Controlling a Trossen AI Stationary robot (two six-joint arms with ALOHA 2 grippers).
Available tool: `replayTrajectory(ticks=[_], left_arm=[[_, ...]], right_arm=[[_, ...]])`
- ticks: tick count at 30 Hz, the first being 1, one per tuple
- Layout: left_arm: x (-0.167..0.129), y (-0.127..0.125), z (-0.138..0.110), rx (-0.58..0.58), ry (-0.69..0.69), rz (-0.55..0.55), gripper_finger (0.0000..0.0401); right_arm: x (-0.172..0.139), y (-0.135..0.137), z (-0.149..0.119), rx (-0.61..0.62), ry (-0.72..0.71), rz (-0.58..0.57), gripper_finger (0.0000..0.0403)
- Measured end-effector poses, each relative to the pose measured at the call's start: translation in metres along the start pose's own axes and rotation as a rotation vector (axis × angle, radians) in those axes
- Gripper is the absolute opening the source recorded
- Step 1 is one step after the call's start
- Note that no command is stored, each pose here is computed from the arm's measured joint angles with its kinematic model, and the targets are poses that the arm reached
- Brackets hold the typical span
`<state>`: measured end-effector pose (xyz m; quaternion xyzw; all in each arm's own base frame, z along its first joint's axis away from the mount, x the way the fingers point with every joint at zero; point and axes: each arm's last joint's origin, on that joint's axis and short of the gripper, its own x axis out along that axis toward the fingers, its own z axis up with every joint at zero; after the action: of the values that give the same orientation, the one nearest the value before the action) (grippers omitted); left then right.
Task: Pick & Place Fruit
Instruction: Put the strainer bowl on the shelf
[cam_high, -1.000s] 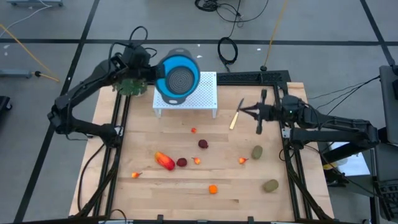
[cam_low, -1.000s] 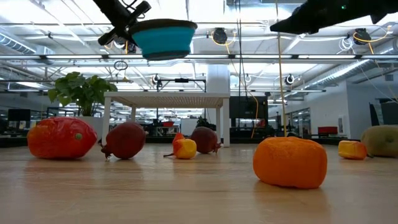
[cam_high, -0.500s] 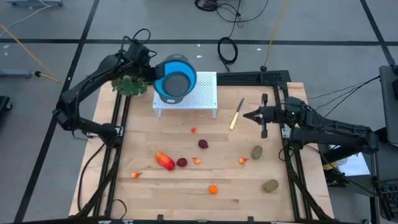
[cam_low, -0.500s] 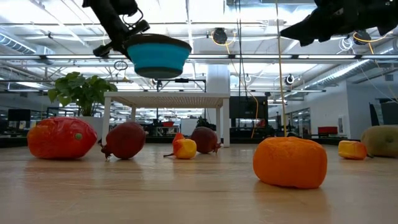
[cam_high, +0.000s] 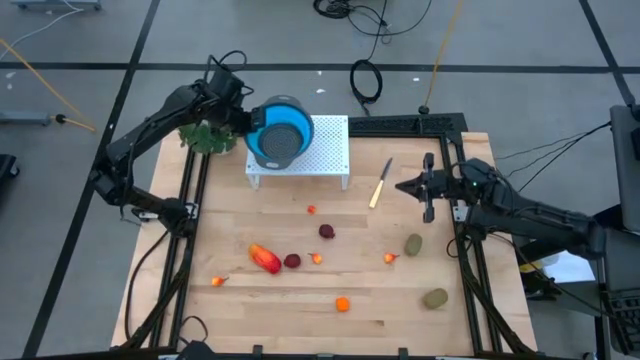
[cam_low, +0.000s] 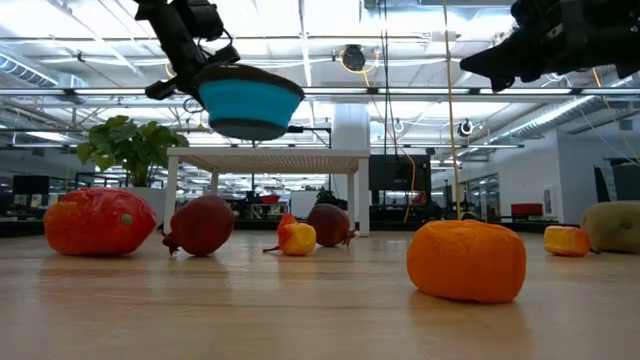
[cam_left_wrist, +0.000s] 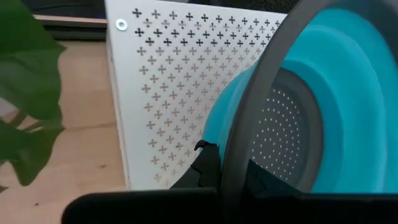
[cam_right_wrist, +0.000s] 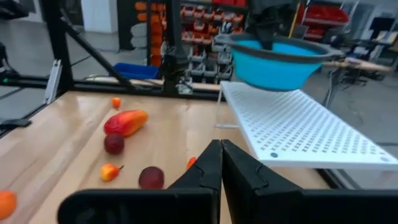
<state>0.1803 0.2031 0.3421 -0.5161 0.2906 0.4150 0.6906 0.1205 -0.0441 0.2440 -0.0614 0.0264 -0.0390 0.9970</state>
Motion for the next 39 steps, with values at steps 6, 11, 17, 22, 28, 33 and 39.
replayTrajectory(ticks=[6, 11, 17, 22, 28, 33, 39], left_arm=[[0.0, 0.001, 0.0, 0.006, -0.013, 0.027, 0.0], [0.0, 0.002, 0.001, 0.021, -0.026, 0.043, 0.0], [0.004, 0.002, 0.002, 0.031, -0.032, 0.064, 0.0], [0.018, 0.001, 0.005, 0.041, 0.002, 0.076, 0.0], [0.022, -0.001, 0.009, 0.052, -0.006, 0.042, 0.0], [0.022, 0.0, 0.008, 0.055, 0.006, 0.058, 0.0], [0.022, 0.003, 0.005, 0.05, 0.022, 0.099, 0.0]], right_arm=[[-0.001, -0.002, -0.012, 0.028, -0.018, -0.031, 0.0], [-0.001, -0.003, -0.016, 0.049, -0.007, -0.042, 0.0], [-0.001, -0.003, -0.016, 0.049, -0.006, -0.044, 0.0], [-0.001, -0.003, -0.016, 0.049, -0.005, -0.044, 0.0], [-0.001, -0.003, -0.016, 0.049, -0.007, -0.044, 0.0], [-0.002, -0.003, -0.015, 0.047, -0.01, -0.047, 0.0], [-0.002, -0.003, -0.015, 0.045, -0.01, -0.048, 0.0]])
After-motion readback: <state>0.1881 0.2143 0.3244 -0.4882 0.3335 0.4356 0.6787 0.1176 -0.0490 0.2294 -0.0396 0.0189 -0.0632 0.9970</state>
